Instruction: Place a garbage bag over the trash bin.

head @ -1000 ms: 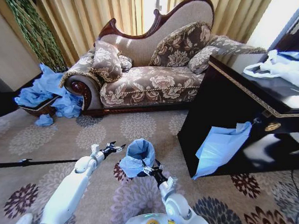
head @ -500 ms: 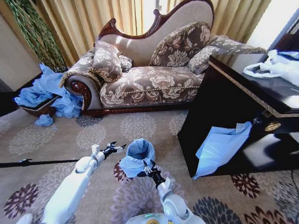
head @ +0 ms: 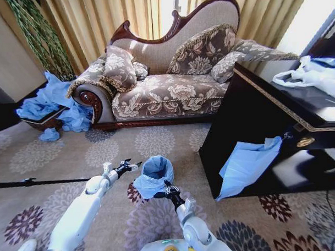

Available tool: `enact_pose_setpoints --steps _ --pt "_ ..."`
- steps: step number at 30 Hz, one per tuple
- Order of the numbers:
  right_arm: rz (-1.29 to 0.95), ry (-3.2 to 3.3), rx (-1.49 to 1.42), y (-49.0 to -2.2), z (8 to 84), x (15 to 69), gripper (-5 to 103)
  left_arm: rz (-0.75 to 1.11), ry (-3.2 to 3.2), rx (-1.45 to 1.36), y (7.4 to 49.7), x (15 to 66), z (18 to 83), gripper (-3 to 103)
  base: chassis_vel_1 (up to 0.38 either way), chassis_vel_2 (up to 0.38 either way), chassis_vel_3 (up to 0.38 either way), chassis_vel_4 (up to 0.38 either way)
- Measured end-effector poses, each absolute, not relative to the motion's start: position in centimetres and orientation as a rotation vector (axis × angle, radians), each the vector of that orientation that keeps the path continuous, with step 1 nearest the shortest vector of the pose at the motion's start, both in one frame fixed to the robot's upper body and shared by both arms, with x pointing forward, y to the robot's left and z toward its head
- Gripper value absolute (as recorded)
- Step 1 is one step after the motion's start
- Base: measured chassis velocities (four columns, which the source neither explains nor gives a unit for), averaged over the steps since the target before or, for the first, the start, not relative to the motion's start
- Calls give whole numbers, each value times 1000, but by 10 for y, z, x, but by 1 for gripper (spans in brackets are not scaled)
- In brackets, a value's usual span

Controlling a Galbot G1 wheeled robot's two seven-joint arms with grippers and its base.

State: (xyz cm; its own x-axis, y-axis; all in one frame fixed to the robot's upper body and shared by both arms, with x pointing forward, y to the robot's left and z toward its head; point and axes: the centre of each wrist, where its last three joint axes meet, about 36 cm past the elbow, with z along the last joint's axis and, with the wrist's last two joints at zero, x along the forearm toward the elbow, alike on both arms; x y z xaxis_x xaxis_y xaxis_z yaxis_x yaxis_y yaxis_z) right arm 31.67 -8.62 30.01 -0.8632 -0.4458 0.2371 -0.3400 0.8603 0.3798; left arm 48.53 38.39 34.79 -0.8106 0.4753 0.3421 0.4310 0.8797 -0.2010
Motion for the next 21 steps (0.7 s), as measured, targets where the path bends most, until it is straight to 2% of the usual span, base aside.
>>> enact_pose_setpoints --steps 15,17,18,20,21 --pt "-394 -2697 571 -118 293 292 0 164 -2663 -673 381 485 347 100 0 0 0 0" --pt "-475 -2656 547 -116 295 289 10 163 -2662 -675 381 485 346 100 0 0 0 0" --pt "-475 -2656 547 -116 295 289 10 163 -2662 -675 381 485 346 100 0 0 0 0" --pt "-634 -2591 524 -109 300 291 21 162 -2663 -677 381 485 347 100 0 0 0 0" --pt "-634 -2591 524 -109 300 291 21 162 -2663 -677 381 485 347 100 0 0 0 0"
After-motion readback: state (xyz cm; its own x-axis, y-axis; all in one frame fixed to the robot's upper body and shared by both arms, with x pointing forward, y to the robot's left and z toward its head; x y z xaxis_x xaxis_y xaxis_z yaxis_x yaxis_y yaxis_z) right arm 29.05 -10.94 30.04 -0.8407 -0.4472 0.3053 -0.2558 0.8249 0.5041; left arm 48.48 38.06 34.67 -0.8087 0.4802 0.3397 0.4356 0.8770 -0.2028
